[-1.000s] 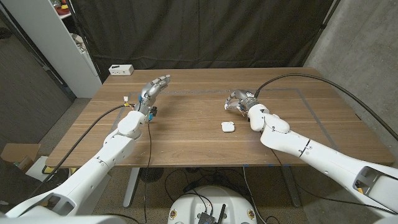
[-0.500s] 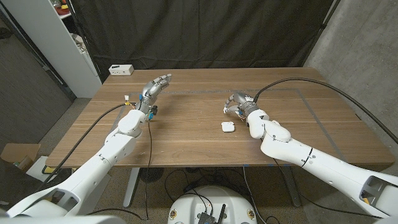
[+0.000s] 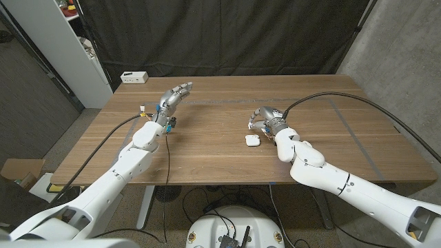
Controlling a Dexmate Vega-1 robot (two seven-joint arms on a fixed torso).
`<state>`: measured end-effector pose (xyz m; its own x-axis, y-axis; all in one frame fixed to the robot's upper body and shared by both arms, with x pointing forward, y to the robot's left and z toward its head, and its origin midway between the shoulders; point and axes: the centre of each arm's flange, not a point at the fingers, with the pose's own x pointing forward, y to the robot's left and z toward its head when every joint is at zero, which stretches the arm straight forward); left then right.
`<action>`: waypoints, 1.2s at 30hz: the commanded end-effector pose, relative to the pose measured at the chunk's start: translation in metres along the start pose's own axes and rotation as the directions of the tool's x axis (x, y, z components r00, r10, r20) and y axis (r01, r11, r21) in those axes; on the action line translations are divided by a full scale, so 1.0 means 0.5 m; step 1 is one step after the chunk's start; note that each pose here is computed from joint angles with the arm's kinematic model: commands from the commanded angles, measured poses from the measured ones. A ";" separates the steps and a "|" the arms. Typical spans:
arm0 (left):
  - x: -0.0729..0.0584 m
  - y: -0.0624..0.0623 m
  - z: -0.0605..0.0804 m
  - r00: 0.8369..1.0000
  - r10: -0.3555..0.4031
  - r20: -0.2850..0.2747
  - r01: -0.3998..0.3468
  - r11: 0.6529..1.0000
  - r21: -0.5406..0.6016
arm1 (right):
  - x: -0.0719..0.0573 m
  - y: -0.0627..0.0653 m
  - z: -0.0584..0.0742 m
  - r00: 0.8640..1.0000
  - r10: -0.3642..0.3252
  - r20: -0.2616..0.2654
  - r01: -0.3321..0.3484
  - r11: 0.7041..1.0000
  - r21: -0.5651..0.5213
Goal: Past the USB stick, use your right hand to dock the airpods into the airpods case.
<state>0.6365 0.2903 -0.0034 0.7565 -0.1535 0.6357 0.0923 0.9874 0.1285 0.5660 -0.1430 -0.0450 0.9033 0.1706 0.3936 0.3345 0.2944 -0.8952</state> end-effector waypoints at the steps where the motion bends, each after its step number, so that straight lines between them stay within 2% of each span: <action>1: 0.009 -0.005 0.002 1.000 -0.009 0.006 0.009 1.000 0.002 | -0.024 0.014 0.001 1.000 -0.010 0.001 0.010 1.000 0.027; 14: 0.014 -0.012 0.006 1.000 -0.020 0.009 0.020 1.000 0.005 | -0.044 0.028 0.006 1.000 0.002 -0.001 -0.002 0.998 0.058; 24: 0.016 -0.013 0.003 1.000 -0.021 0.006 0.021 1.000 0.001 | -0.048 0.039 -0.006 1.000 0.009 -0.014 -0.008 0.998 0.062; 36: 0.023 -0.013 -0.003 1.000 -0.025 -0.002 0.025 1.000 -0.005 | -0.052 0.054 -0.002 0.999 0.024 -0.024 -0.022 0.996 0.081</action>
<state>0.6419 0.2830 0.0021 0.7512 -0.1749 0.6365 0.1077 0.9838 0.1432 0.5517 -0.1417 -0.0724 0.9105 0.1620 0.3804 0.3060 0.3546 -0.8835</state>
